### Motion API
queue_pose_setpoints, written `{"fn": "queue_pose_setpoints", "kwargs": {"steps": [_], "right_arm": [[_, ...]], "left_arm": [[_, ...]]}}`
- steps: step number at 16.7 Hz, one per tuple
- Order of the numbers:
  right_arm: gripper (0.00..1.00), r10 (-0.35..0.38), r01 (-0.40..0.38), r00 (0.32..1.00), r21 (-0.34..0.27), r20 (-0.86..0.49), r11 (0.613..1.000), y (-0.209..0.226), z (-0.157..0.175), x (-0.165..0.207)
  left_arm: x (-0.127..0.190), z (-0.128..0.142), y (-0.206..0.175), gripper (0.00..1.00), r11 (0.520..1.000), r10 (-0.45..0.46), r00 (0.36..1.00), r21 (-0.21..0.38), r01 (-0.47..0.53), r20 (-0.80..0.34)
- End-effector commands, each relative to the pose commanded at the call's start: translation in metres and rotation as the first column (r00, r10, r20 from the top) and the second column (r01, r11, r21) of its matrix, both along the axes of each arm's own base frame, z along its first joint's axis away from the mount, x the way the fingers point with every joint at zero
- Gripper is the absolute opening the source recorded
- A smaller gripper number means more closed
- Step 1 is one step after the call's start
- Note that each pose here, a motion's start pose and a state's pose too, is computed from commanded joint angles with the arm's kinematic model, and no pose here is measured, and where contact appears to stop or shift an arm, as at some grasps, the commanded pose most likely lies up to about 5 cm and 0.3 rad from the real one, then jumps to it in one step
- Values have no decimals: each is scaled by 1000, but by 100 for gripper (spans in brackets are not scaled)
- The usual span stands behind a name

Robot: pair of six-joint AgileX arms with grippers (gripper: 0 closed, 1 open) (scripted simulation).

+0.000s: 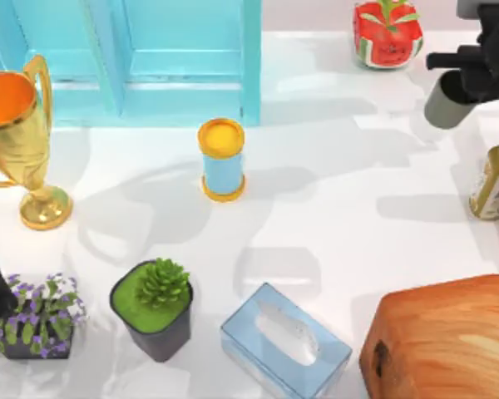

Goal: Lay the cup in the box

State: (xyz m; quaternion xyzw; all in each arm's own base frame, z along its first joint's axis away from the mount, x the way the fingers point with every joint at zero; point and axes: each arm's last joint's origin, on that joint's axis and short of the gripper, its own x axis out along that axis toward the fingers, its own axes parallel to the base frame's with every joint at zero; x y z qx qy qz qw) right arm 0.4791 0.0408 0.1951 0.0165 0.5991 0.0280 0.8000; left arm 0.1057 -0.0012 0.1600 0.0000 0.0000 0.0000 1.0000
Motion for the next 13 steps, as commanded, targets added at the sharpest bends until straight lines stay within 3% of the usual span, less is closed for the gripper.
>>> {"fn": "queue_pose_setpoints", "kwargs": {"steps": [4,8,11,13], "right_arm": [[0,8,-4,995,-37,103,999,-99,60,-32],[0,-26,21,999,-93,-46,995,-184,77,-110],[0,-43,27,987,-102,-157,994,-210,85,-161],[0,-43,23,981,-104,-190,994,-214,87,-176]], "left_arm": [[0,0,0,100,1000,0,1000,0,0,0],[0,0,0,100,1000,0,1000,0,0,0],[0,0,0,100,1000,0,1000,0,0,0],[0,0,0,100,1000,0,1000,0,0,0]]}}
